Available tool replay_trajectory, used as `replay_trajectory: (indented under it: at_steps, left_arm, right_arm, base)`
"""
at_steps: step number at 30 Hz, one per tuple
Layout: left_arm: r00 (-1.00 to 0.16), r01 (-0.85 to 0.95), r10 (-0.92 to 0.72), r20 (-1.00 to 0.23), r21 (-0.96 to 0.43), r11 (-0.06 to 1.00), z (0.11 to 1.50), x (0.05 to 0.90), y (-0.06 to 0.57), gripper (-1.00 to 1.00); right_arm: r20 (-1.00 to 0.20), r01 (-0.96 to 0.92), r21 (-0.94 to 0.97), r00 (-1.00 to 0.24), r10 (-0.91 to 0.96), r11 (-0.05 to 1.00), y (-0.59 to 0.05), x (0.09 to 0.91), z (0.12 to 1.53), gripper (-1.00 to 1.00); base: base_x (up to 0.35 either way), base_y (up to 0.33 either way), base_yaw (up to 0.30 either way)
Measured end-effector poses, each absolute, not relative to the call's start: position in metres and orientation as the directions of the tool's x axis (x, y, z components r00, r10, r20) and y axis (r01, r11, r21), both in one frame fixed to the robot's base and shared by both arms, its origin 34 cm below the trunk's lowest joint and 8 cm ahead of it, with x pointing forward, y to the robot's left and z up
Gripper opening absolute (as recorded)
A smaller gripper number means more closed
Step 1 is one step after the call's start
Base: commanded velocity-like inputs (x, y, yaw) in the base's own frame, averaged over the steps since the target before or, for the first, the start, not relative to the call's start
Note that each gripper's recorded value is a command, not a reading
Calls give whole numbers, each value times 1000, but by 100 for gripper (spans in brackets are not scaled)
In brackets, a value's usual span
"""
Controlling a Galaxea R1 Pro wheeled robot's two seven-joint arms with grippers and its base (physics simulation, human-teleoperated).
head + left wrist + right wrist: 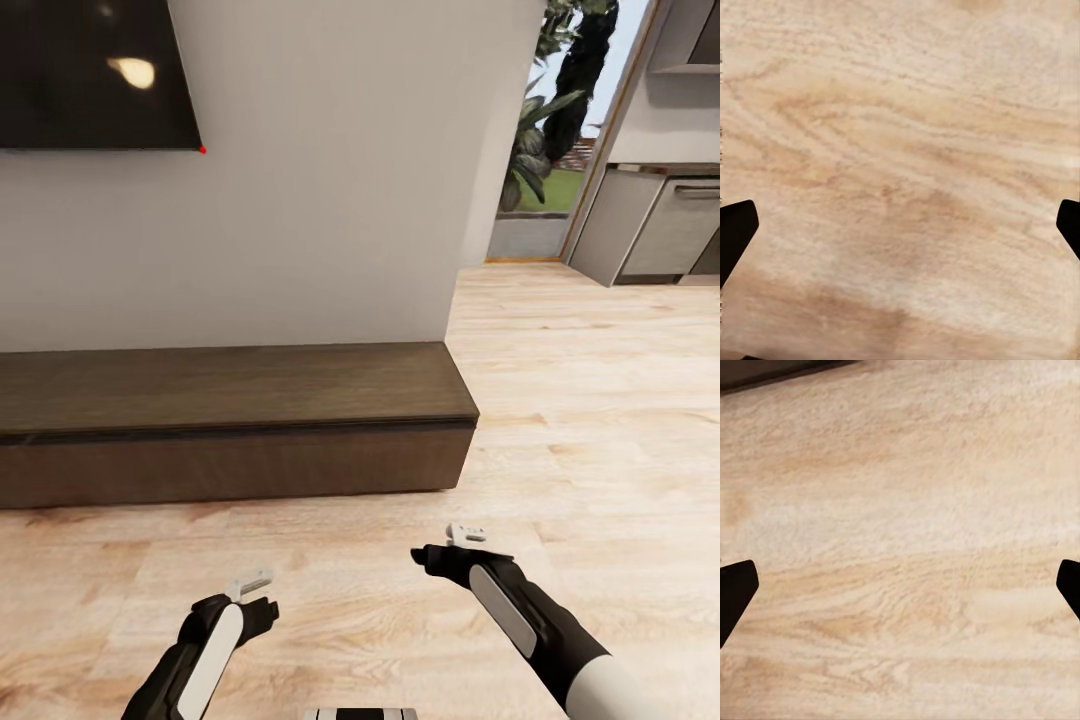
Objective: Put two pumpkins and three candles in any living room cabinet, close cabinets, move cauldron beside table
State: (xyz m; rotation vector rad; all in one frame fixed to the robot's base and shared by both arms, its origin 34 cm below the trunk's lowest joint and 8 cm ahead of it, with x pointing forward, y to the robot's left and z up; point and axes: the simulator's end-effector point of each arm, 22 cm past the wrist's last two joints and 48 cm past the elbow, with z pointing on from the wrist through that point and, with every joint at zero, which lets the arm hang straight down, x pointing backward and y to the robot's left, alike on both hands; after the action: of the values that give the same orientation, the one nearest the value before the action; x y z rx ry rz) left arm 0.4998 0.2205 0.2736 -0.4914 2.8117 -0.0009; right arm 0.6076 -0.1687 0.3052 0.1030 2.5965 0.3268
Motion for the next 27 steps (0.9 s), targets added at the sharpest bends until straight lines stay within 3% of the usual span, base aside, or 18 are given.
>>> replay_trajectory:
  at_steps: [19, 27]
  left_arm:
    - [-919, -351, -348, -186, -16, 936, 242, 462, 225, 100]
    - [-918, -355, -352, -181, -16, 935, 241, 460, 226, 100]
  right_arm:
    - [-491, -17, 263, -863, 119, 965, -160, 608, 316, 100]
    - [-488, -20, 254, -866, 111, 967, -160, 606, 313, 100]
  base:
    - [0, 0, 1]
    - [0, 0, 215]
